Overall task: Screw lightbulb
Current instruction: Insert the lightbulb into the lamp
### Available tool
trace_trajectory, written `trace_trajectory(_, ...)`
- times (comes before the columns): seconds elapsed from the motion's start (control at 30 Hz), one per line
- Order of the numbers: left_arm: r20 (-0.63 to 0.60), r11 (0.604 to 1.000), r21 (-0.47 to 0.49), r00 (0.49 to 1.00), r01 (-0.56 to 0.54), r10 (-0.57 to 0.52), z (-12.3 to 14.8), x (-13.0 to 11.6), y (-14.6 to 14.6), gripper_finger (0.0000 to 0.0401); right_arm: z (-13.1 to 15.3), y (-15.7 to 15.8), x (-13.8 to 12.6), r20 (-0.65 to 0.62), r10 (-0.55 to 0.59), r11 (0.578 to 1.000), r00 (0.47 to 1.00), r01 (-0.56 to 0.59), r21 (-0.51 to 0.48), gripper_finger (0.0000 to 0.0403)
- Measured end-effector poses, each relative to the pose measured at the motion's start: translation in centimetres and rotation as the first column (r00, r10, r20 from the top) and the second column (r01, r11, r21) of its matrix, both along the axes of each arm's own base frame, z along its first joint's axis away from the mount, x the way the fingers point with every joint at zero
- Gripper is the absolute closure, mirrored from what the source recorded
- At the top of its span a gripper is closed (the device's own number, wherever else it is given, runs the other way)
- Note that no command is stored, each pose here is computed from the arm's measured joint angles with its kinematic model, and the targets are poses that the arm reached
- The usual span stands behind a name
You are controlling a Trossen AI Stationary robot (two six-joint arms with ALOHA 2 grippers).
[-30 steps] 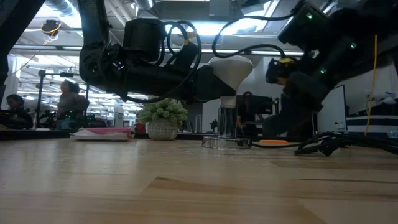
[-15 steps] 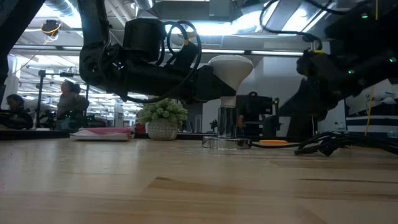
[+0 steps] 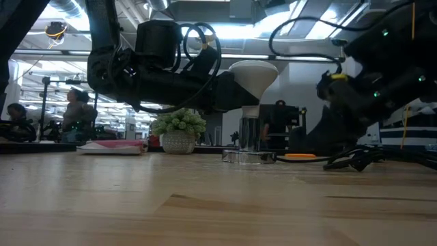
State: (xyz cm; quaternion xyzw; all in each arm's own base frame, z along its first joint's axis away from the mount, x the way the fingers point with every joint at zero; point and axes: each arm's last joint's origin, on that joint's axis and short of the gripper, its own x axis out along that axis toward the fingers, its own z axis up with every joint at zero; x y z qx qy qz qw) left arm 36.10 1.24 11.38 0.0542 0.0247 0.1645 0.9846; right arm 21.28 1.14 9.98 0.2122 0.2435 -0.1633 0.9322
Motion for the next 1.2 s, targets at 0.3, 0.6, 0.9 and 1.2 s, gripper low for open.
trace_trajectory(0.3, -0.001, 1.0, 0.002, 1.0, 0.0, 0.0, 0.0, 0.0, 0.0, 0.0242, -1.4, -0.1, 1.0, -0.058, -0.067, 0.998, 0.996, 0.067, -0.007, 0.0379)
trace_trajectory(0.6, -0.001, 1.0, 0.001, 1.0, 0.001, -0.001, 0.0, 0.0, 0.0, 0.0242, -2.2, -0.3, 1.2, -0.082, -0.144, 0.988, 0.986, 0.139, -0.07, 0.0379)
trace_trajectory(0.9, 0.0, 1.0, 0.0, 1.0, 0.001, -0.001, 0.0, 0.0, 0.0, 0.0242, -2.5, -0.6, 1.0, -0.084, -0.24, 0.964, 0.967, 0.227, -0.139, 0.0379)
trace_trajectory(1.2, 0.0, 1.0, 0.0, 1.0, 0.002, -0.002, 0.0, 0.0, 0.0, 0.0242, -2.6, -1.0, 0.7, -0.067, -0.346, 0.918, 0.936, 0.323, -0.229, 0.0379)
